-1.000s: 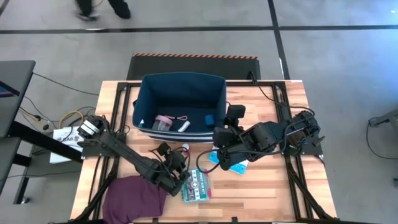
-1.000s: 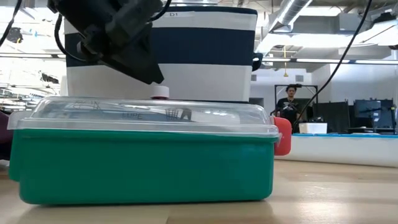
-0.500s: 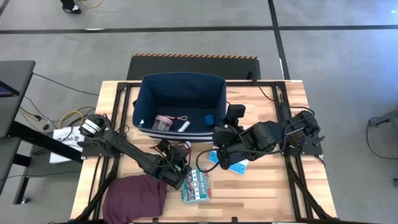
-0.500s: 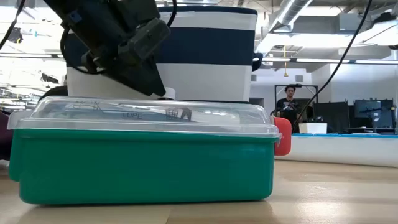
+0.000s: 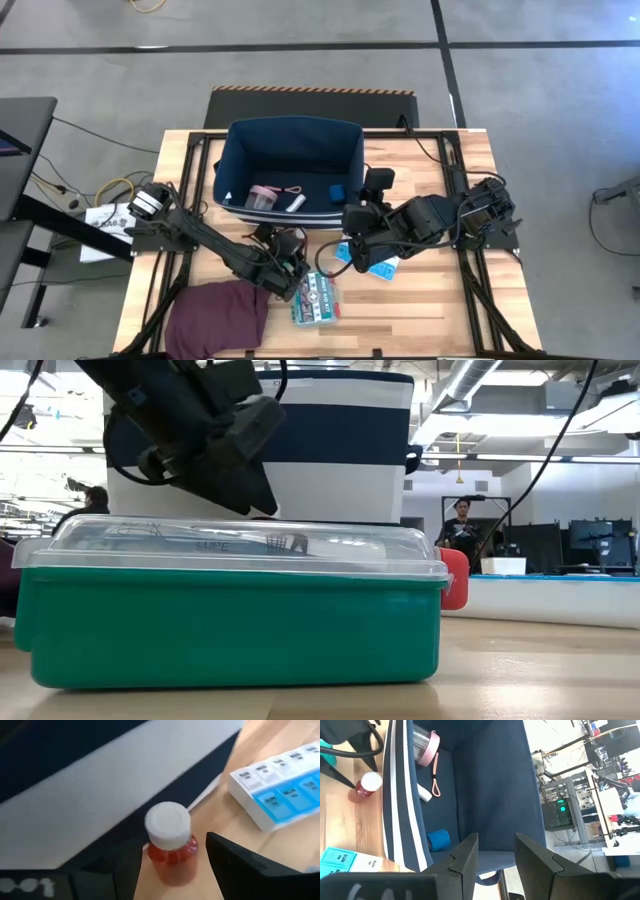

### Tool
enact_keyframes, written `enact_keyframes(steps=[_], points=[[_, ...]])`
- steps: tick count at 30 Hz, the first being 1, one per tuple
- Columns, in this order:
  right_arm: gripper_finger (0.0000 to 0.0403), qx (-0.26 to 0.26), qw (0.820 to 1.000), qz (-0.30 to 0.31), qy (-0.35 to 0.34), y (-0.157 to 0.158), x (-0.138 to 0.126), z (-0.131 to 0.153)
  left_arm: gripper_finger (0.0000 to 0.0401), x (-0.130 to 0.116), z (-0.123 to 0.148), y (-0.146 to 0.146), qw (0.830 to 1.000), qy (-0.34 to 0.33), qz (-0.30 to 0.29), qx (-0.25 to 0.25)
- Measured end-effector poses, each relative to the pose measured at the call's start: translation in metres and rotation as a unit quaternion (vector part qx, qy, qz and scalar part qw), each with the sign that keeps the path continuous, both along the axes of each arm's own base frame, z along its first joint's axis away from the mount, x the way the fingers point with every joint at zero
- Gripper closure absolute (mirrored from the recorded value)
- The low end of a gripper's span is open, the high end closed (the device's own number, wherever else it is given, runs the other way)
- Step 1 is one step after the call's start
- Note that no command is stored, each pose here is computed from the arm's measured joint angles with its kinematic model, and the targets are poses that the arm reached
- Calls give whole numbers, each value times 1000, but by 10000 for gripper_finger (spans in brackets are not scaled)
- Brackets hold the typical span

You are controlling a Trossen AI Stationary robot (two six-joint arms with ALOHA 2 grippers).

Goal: Pick & place medical supplies in basket/bin
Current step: Put the red pill bottle into the blue bin

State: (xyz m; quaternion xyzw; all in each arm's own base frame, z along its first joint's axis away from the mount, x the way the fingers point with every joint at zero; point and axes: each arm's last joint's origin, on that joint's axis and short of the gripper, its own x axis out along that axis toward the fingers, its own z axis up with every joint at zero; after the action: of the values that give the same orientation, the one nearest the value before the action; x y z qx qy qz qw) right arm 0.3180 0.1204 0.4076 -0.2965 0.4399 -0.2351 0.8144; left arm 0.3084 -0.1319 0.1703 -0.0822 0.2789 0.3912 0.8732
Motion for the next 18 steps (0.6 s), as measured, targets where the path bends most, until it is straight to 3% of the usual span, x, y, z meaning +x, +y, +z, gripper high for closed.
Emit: enact_keyframes(steps=[18], points=[[285, 0, 1000, 0, 0, 0, 0, 0, 194, 9, 0, 23, 1000, 13, 27, 6]])
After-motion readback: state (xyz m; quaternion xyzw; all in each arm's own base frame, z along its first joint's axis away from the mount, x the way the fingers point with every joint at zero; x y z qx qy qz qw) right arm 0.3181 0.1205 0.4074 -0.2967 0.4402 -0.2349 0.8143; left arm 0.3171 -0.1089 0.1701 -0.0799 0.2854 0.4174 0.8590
